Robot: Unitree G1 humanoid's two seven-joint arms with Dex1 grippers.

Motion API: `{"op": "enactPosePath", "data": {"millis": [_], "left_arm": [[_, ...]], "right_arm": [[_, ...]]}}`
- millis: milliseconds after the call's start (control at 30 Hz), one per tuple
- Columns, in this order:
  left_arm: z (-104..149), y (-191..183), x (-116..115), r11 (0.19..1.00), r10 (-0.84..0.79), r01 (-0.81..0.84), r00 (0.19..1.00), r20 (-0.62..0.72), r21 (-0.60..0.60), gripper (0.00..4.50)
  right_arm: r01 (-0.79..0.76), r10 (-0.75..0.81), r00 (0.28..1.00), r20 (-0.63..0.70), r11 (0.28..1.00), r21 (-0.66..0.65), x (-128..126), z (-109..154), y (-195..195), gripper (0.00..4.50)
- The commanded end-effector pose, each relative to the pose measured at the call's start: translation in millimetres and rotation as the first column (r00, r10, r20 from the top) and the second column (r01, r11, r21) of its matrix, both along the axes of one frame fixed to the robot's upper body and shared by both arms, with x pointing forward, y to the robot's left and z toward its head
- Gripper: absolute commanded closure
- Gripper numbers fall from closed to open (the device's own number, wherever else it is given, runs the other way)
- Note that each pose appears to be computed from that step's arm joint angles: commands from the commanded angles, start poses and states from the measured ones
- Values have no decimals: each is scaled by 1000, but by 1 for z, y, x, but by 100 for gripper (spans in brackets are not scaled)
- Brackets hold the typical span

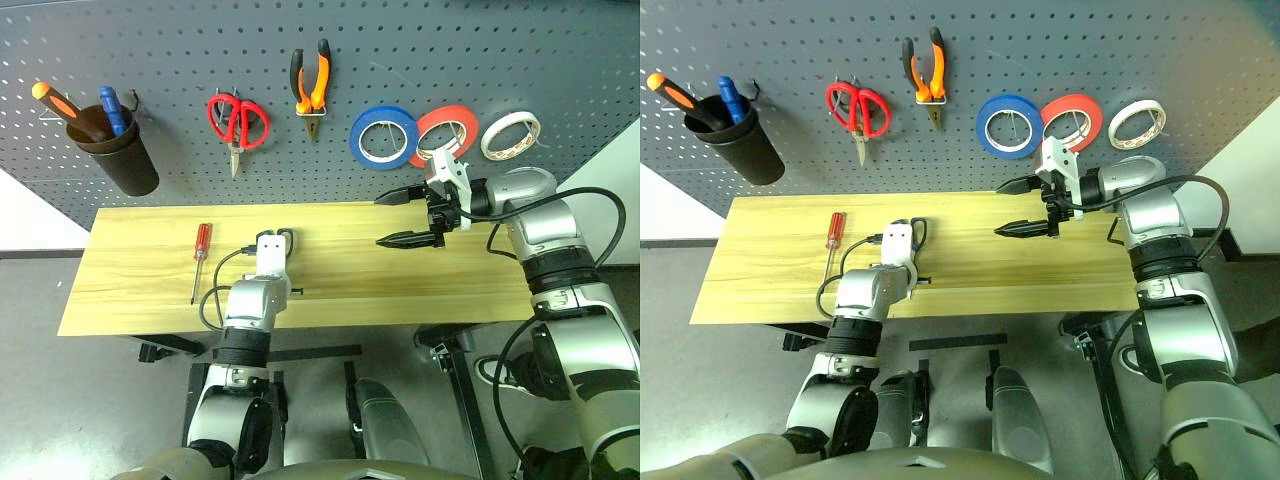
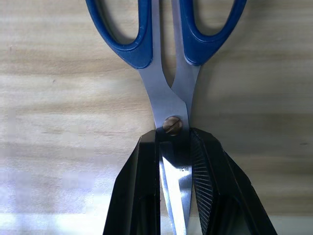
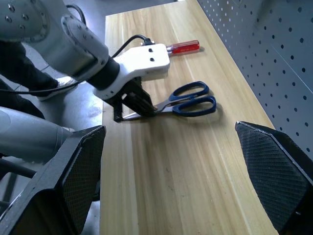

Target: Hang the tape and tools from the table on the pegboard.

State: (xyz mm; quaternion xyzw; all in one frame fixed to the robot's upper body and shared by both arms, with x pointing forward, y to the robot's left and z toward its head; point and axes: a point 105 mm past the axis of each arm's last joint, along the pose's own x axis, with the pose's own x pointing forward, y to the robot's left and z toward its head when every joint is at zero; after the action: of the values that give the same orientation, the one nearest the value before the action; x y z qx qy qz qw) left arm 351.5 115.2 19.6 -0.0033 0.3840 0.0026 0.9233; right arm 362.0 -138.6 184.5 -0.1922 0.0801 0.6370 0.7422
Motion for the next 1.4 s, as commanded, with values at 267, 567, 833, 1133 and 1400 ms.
{"op": "enactPosePath", "data": {"millis": [267, 567, 833, 1133, 1400], "left_arm": [[59, 23, -31, 976, -177, 210, 924, 340, -63, 396], [107, 49, -71, 908, -364, 411, 677, 640, 82, 396], [145, 59, -70, 904, -380, 377, 486, 787, 203, 396], [166, 54, -49, 896, -416, 328, 383, 825, 299, 396], [171, 54, -34, 892, -414, 337, 343, 843, 301, 396]], "right_arm": [[-59, 48, 993, 111, 993, 99, -7, 34, 13, 0], [-45, 22, 992, 123, 980, 192, -11, 54, 12, 0], [-40, 10, 990, 144, 977, 212, -8, 63, 10, 0], [-39, 3, 991, 136, 963, 268, -6, 75, 9, 0], [-70, 12, 986, 164, 934, 351, -13, 103, 7, 0]]}}
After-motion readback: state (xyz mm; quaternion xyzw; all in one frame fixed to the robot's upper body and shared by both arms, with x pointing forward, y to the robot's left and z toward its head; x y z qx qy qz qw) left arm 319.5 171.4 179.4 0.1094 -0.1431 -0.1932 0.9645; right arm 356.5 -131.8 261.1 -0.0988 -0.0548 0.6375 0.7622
